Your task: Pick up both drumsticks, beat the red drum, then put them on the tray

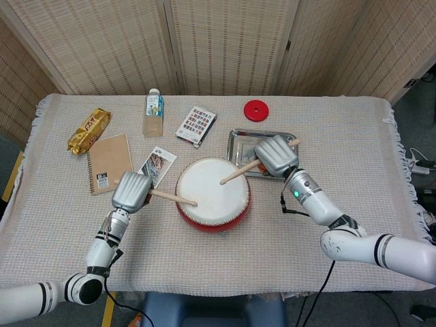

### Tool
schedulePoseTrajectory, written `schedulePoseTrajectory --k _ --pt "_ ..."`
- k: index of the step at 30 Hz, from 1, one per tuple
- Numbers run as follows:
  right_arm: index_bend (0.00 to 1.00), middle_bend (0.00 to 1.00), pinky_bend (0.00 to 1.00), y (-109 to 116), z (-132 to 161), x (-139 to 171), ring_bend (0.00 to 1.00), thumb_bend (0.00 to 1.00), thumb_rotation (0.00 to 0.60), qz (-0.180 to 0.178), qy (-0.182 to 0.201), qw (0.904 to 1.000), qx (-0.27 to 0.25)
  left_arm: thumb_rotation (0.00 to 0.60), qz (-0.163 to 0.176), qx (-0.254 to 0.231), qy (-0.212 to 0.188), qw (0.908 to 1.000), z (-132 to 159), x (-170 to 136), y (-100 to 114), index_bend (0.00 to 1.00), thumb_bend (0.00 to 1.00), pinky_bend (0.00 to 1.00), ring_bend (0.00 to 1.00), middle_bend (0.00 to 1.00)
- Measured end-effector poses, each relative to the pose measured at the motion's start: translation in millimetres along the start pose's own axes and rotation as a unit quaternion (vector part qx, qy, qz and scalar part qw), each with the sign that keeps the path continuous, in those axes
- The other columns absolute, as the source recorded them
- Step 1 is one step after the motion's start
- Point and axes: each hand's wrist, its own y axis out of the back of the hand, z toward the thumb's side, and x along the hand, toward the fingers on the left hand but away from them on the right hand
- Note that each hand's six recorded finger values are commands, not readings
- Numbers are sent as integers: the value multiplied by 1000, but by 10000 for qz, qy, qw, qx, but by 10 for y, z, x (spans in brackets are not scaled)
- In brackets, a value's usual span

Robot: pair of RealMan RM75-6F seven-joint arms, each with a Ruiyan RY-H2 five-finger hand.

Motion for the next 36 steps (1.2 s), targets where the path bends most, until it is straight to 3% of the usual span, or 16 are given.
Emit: schedulePoseTrajectory --k 2,6,14,18,26,30,36 --pt "1000 1000 1000 8 -7 5 1000 904 600 -12 -11 10000 -21 600 -34 189 30 9998 26 34 -67 1000 570 1000 1000 1000" --pt "1000 1000 1000 -213 -70 -31 1000 904 600 252 -107 9995 135 600 71 473 157 9987 10 43 -59 1000 570 1000 1000 1000" --pt "1000 1000 1000 -788 -164 -172 1000 904 600 899 -302 9928 725 600 537 -365 318 9974 -103 -108 329 1000 569 1000 1000 1000" --pt "1000 1000 1000 -696 -79 -189 1000 904 600 748 -251 9954 551 600 565 -459 288 9969 -89 -96 384 1000 570 1000 1000 1000" --pt "1000 1000 1000 -106 72 -60 1000 904 600 108 28 9999 -75 600 144 56 136 9998 195 74 6 1000 569 1000 1000 1000" --pt "1000 1000 1000 -201 28 -67 1000 904 600 236 -26 9997 -1 600 139 321 166 9992 243 113 -40 1000 570 1000 1000 1000" --pt "1000 1000 1000 -603 -92 -151 1000 904 600 711 -214 9966 366 600 426 -203 267 9985 159 56 259 1000 568 1000 1000 1000"
